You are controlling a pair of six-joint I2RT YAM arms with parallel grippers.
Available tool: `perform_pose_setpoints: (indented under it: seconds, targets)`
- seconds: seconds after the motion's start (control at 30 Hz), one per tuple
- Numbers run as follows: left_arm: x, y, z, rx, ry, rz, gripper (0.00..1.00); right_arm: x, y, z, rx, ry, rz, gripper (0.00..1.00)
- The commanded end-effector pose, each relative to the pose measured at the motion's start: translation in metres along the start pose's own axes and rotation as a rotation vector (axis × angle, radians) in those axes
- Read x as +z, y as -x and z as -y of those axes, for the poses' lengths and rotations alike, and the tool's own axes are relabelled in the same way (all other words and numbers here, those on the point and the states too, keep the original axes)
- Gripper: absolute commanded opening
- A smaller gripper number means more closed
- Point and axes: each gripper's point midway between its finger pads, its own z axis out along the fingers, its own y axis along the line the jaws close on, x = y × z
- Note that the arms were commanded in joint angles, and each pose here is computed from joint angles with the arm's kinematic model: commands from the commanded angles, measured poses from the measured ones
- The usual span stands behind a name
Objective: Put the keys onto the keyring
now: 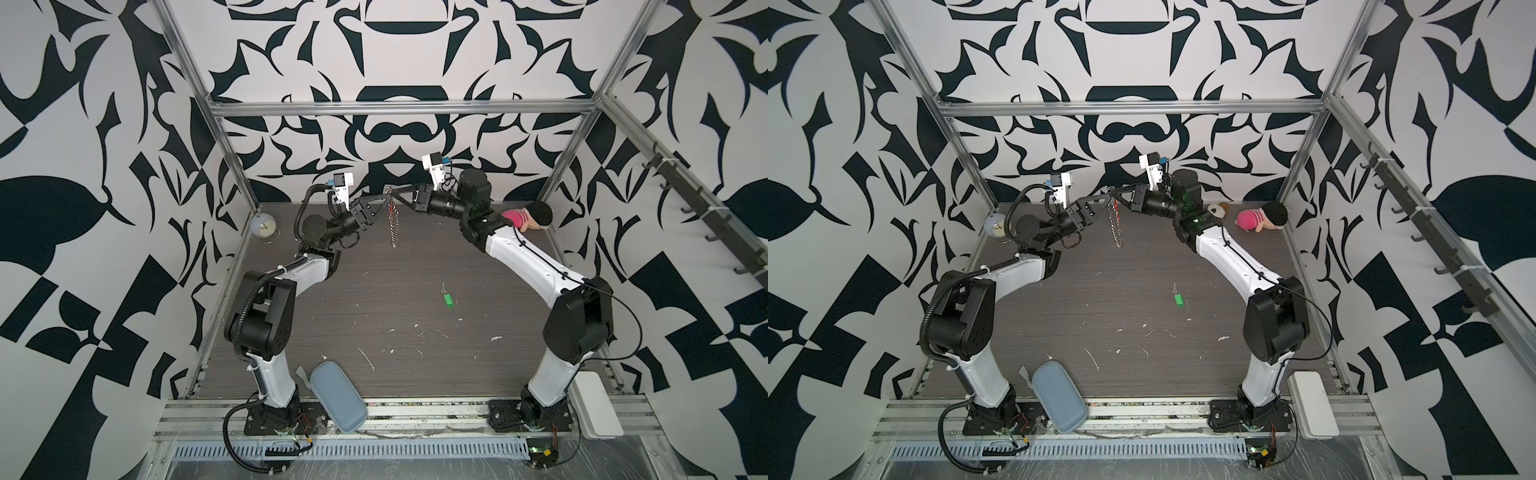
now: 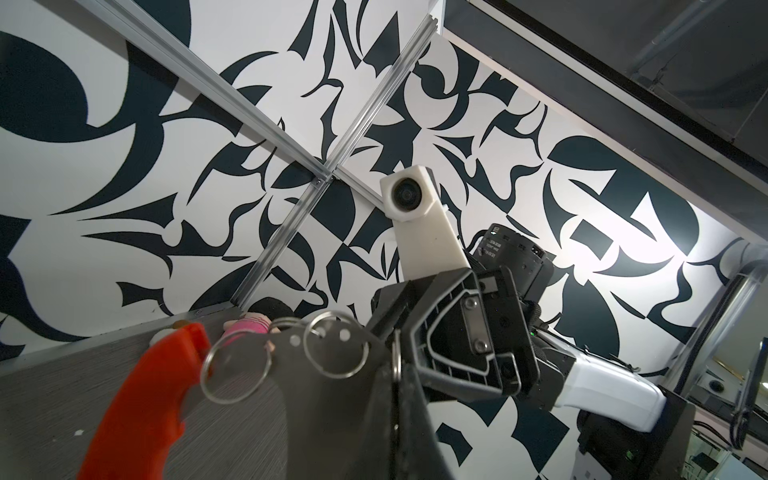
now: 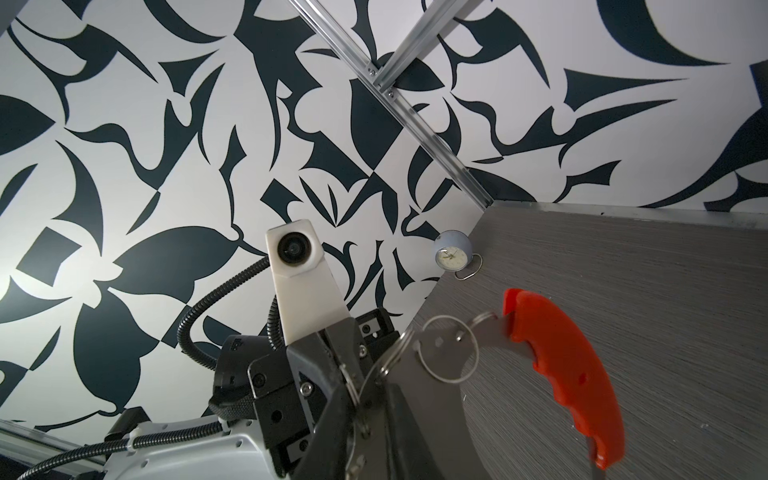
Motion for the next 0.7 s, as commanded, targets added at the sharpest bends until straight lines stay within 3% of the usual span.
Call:
perform_pose_setpoints:
  seconds: [0.0,0.27,0.43,0.67]
  targets:
    - [0.006,0.017,0.021,0.063,-0.069,0.037,0.00,0.001,0.016,-0.031,-0.065,0.076,0.035,0.20]
    - [0.006,0.015,0.019,0.045,-0.067,0.034,0.00,0.003,0.013,-0.034,-0.066,0.084,0.031,0.12]
    - [0.005,0.013,0.016,0.031,-0.061,0.030,0.00,0.000,0.015,-0.039,-0.090,0.080,0.034,0.00]
    - [0.003,0.010,0.012,0.028,-0.052,0.018,0.00,-0.009,0.017,-0.032,-0.156,-0.030,0.050,0.00]
